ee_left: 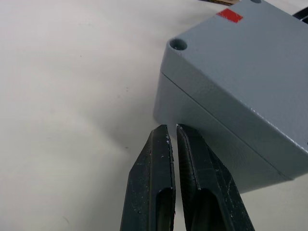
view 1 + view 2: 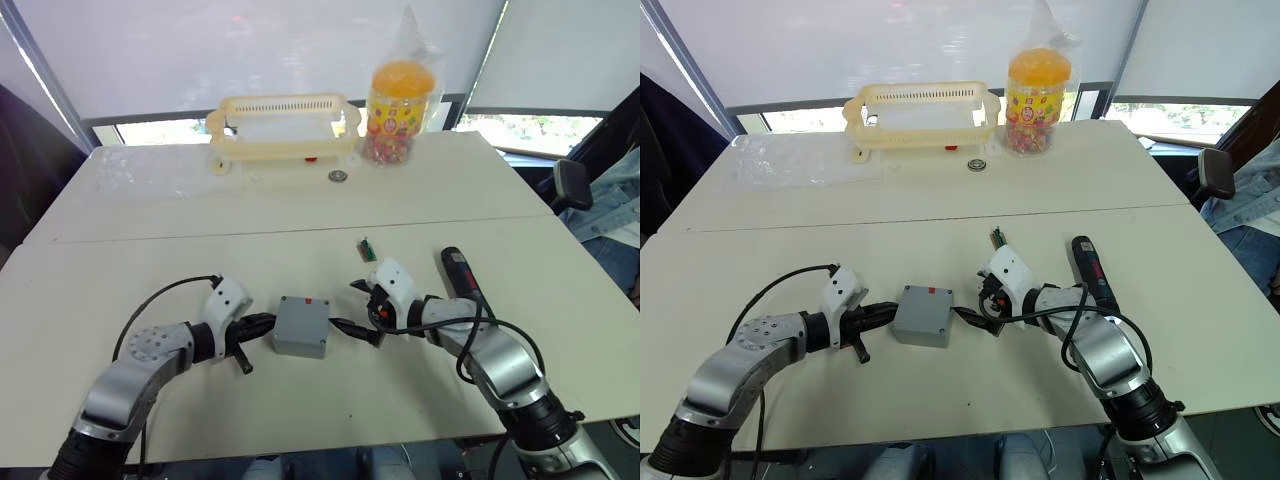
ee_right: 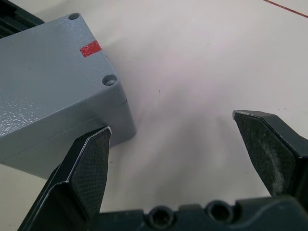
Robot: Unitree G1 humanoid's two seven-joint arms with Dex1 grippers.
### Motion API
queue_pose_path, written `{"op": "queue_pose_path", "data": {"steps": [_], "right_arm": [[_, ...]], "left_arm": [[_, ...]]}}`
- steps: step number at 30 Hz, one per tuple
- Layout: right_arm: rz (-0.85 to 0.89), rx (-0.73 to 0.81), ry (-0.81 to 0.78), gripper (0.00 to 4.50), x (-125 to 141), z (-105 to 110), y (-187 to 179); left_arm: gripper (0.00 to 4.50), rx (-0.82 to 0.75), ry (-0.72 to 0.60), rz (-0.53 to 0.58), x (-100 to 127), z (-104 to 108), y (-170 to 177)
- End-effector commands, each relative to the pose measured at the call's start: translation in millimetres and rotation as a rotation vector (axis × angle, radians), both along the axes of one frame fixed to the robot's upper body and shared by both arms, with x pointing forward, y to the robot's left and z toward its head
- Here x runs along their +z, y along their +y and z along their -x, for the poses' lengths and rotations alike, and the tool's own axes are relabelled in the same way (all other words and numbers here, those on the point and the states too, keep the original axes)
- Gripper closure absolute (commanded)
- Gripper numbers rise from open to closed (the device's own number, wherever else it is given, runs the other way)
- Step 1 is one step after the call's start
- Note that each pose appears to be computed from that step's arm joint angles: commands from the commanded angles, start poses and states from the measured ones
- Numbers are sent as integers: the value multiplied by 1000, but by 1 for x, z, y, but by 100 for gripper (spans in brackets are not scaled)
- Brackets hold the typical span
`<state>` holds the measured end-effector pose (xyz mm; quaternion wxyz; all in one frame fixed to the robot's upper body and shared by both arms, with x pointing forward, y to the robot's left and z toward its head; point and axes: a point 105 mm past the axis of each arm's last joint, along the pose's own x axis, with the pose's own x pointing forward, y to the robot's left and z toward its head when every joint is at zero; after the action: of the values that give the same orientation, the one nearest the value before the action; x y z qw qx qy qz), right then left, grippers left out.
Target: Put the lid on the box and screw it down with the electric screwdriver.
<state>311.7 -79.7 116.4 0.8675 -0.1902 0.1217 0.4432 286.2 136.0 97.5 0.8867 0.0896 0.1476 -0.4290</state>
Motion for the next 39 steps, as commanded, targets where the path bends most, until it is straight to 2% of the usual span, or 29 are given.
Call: {"op": "queue_pose_path", "data": {"steps": [1, 5, 9, 11, 15, 17, 20, 24, 29, 39], "right_arm": [[-40, 7, -63, 6, 22, -2, -1], [-195, -53, -92, 6, 65, -7, -31], [-289, -135, -137, 6, 98, -13, -63], [-297, -204, -143, 6, 99, -20, -80], [-267, -323, -148, 6, 87, -40, -93], [-271, -344, -136, 6, 82, -48, -90], [-279, -348, -117, 6, 74, -61, -78], [-267, -362, -101, 6, 58, -80, -62], [-255, -411, -127, 6, 44, -97, -55], [-291, -370, -107, 6, 30, -107, -29]], "left_arm": [[424, -47, -24, 23, 11, 6, -5], [424, -59, -32, -26, 28, 9, 23], [424, -95, -51, -63, 71, 6, 49], [424, -146, -68, -50, 98, 7, 47], [424, -229, -94, -2, 126, 7, 31], [424, -242, -106, 24, 133, 5, 25], [424, -255, -111, 41, 137, 3, 15], [424, -304, -83, -19, 122, 15, 3], [424, -256, -109, -80, 112, 12, 1], [424, -217, -95, -104, 94, 14, 5]]}}
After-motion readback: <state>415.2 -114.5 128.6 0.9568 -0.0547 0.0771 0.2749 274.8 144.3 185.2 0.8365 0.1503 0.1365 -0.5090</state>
